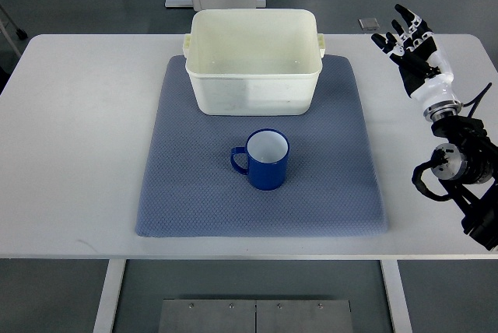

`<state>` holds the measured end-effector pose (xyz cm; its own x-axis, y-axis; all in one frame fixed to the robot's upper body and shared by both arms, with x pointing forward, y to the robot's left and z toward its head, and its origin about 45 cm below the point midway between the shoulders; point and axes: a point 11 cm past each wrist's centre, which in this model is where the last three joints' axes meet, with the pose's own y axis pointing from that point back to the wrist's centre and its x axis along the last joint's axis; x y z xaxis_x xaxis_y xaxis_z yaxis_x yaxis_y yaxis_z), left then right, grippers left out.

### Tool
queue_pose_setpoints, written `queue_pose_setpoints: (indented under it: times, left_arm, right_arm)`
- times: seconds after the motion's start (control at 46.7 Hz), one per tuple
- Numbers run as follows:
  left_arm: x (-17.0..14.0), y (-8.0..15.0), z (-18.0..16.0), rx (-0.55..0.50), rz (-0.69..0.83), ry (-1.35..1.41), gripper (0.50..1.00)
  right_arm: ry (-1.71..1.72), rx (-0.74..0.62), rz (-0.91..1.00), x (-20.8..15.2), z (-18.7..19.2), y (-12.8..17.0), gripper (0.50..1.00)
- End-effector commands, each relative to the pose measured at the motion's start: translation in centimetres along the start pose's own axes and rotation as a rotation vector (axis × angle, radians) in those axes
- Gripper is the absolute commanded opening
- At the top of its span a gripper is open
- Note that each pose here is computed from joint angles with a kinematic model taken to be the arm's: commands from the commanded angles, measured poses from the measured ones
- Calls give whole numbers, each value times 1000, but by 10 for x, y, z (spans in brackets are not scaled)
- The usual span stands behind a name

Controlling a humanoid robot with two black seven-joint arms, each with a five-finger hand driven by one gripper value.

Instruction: Place cup in box with right hand

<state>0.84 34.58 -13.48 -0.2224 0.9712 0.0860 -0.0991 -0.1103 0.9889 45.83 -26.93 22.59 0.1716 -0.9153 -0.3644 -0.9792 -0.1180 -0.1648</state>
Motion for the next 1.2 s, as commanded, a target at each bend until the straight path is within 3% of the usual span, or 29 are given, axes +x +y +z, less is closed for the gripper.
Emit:
queue_pose_setpoints:
  times: [0.0, 1.177]
  left_arm:
    - [0, 0, -1, 1, 0, 1, 1000]
    - [0, 0, -1, 1, 0, 1, 1000]
  right_arm:
    - [2, -3, -1, 0, 1, 1, 1000]
    - [6, 2, 0, 1, 1, 1, 1000]
